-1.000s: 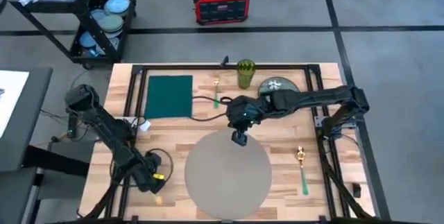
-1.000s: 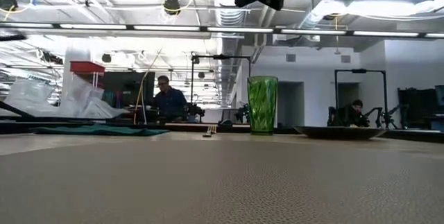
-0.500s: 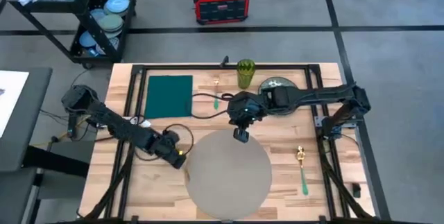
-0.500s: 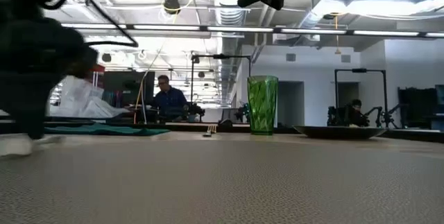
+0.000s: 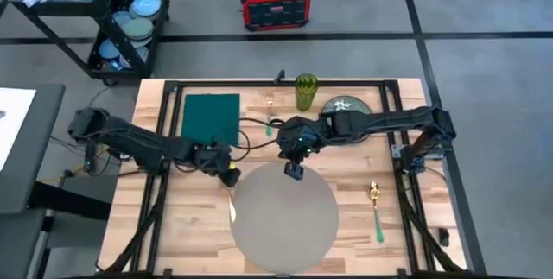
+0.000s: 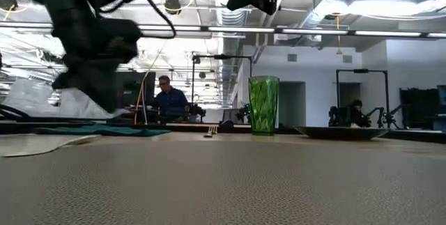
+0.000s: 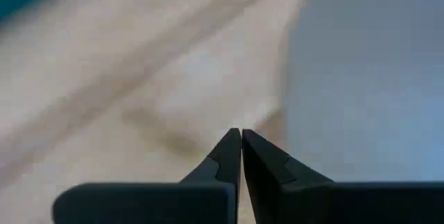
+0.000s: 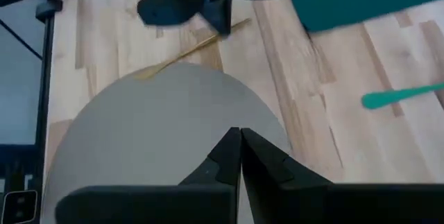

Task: Set table place
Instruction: Move the knife on the gray placemat

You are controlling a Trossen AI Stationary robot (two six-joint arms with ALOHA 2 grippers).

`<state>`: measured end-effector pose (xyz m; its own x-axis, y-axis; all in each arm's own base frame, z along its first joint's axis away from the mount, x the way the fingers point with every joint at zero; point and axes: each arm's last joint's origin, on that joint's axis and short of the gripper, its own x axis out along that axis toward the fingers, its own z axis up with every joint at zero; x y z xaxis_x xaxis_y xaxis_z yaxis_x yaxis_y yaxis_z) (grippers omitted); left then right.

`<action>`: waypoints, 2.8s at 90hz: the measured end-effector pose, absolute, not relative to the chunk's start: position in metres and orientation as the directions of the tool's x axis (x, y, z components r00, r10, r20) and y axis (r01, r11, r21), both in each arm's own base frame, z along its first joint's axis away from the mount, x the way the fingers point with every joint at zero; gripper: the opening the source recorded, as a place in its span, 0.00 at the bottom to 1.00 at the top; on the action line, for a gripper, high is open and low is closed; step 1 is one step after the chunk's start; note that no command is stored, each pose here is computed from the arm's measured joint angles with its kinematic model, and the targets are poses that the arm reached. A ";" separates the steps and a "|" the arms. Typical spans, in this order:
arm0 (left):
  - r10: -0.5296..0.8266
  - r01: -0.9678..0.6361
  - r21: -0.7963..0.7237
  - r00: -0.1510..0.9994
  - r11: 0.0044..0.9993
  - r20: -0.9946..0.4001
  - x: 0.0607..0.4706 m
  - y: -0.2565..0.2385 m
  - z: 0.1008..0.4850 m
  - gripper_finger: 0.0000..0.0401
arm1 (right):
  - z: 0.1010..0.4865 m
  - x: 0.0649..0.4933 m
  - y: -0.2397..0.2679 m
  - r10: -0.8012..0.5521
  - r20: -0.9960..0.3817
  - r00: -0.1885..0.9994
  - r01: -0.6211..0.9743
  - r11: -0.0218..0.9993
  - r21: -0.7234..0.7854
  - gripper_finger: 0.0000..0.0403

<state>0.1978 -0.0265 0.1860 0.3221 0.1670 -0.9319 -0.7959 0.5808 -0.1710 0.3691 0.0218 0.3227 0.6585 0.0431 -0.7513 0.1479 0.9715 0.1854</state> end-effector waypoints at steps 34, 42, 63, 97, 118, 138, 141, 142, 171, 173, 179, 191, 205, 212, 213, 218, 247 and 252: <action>0.071 -0.810 -0.158 0.239 0.565 -0.968 0.193 -0.055 0.141 0.00 | 0.320 0.366 0.024 0.046 -0.779 0.626 0.150 0.973 0.177 0.00; 0.049 -0.806 -0.205 0.278 0.555 -0.959 0.206 -0.059 0.134 0.00 | 0.318 0.363 0.026 0.047 -0.798 0.601 0.150 0.974 0.171 0.00; -0.009 -0.655 -0.457 0.566 0.601 -0.824 0.279 -0.056 0.164 0.00 | 0.318 0.363 0.029 0.049 -0.798 0.601 0.143 0.975 0.168 0.00; 0.006 -0.567 -0.263 0.427 0.781 -0.904 0.313 -0.049 0.184 0.00 | 0.318 0.362 0.030 0.049 -0.804 0.593 0.142 0.976 0.163 0.00; -0.016 -0.471 -0.180 0.331 0.864 -0.943 0.295 -0.062 0.168 0.00 | 0.314 0.356 0.038 0.061 -0.844 0.533 0.128 0.980 0.152 0.00; 0.036 -0.336 0.013 0.062 0.942 -0.997 0.262 -0.076 0.160 0.00 | 0.310 0.358 0.043 0.111 -0.846 0.522 -0.035 0.993 0.109 0.05; 0.054 -0.298 0.051 0.002 0.953 -0.999 0.254 -0.079 0.160 0.00 | 0.308 0.358 0.041 0.133 -0.854 0.503 -0.071 0.991 0.112 0.07; 0.060 -0.285 0.062 -0.016 0.957 -0.998 0.252 -0.080 0.160 0.00 | 0.308 0.357 0.040 0.137 -0.858 0.495 -0.080 0.990 0.112 0.08; -0.001 -0.383 -0.164 0.392 0.909 -0.920 0.178 -0.115 0.192 0.00 | 0.301 0.379 0.010 0.058 -0.807 0.588 -0.284 0.949 -0.138 0.33; -0.011 -0.397 -0.208 0.444 0.894 -0.896 0.173 -0.115 0.193 0.00 | 0.299 0.385 0.010 0.069 -0.792 0.607 -0.289 0.947 -0.139 0.33; -0.053 -0.407 -0.350 0.584 0.844 -0.810 0.161 -0.118 0.192 0.00 | 0.278 0.399 0.012 0.097 -0.803 0.588 -0.307 0.945 -0.111 0.35; -0.097 -0.321 -0.542 0.789 0.777 -0.607 0.145 -0.120 0.188 0.00 | 0.233 0.424 0.023 0.209 -0.815 0.540 -0.376 0.927 -0.011 0.36; -0.100 -0.323 -0.601 0.820 0.731 -0.563 0.130 -0.119 0.179 0.00 | 0.195 0.439 0.041 0.243 -0.859 0.450 -0.457 0.889 0.012 0.35; -0.115 -0.329 -0.610 0.812 0.721 -0.573 0.125 -0.121 0.176 0.00 | 0.188 0.444 0.049 0.248 -0.862 0.442 -0.492 0.871 -0.002 0.34; -0.117 -0.329 -0.607 0.808 0.724 -0.577 0.124 -0.121 0.175 0.00 | 0.187 0.445 0.050 0.247 -0.862 0.442 -0.500 0.866 -0.008 0.34; -0.131 -0.326 -0.586 0.786 0.742 -0.604 0.120 -0.122 0.173 0.00 | 0.187 0.450 0.052 0.220 -0.855 0.470 -0.529 0.845 -0.074 0.34; -0.145 -0.392 -0.557 0.709 0.733 -0.690 0.099 -0.126 0.164 0.00 | 0.186 0.465 0.035 0.140 -0.833 0.535 -0.631 0.723 -0.283 0.34; -0.144 -0.403 -0.560 0.705 0.724 -0.694 0.098 -0.126 0.163 0.00 | 0.184 0.465 0.027 0.131 -0.838 0.530 -0.632 0.720 -0.286 0.34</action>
